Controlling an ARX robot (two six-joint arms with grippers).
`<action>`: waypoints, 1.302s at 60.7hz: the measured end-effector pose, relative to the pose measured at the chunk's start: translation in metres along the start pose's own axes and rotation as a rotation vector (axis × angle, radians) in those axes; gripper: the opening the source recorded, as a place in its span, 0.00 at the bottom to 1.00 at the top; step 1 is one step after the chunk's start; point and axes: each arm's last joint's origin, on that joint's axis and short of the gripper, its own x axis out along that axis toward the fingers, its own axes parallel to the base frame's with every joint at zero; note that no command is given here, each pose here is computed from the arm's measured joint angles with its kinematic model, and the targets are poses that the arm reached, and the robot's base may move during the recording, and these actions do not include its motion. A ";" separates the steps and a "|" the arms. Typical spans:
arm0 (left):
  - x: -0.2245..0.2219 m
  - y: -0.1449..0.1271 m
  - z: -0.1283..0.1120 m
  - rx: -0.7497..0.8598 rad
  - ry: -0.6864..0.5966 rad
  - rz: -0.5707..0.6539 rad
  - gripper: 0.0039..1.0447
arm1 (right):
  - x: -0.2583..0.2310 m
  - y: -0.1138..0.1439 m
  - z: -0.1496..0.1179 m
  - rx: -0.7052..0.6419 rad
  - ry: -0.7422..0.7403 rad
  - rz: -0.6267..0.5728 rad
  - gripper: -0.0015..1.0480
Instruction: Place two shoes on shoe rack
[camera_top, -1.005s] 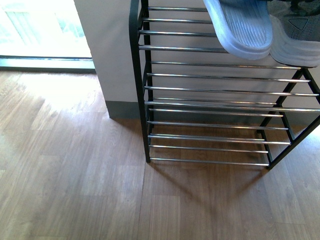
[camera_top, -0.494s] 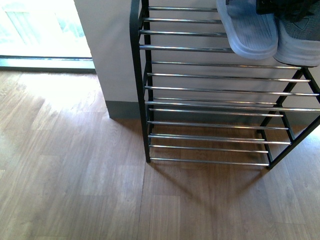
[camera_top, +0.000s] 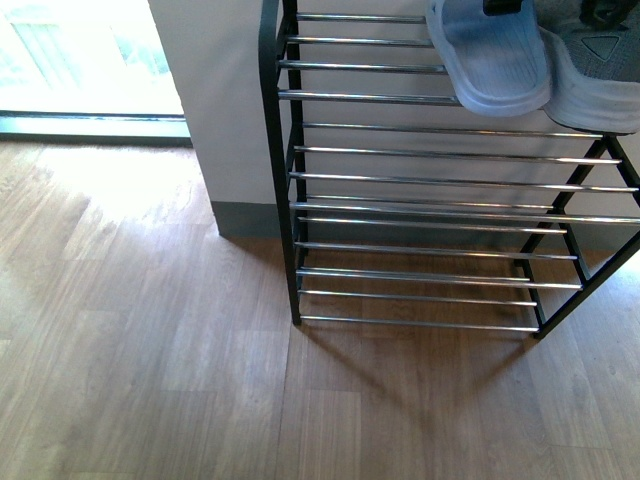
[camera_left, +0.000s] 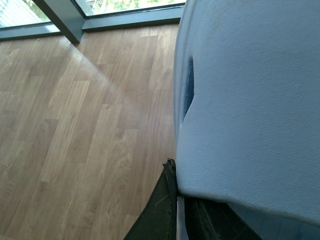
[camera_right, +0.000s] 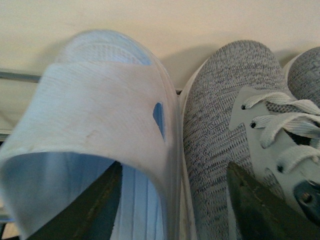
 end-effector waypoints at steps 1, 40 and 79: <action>0.000 0.000 0.000 0.000 0.000 0.000 0.01 | -0.002 -0.001 0.000 0.001 -0.003 0.009 0.64; 0.000 0.000 0.000 0.000 0.000 0.000 0.01 | -0.183 -0.117 -0.062 0.138 -0.355 0.319 0.91; 0.000 0.000 0.000 0.000 0.000 0.000 0.01 | -0.236 -0.139 -0.143 0.173 -0.451 0.117 0.45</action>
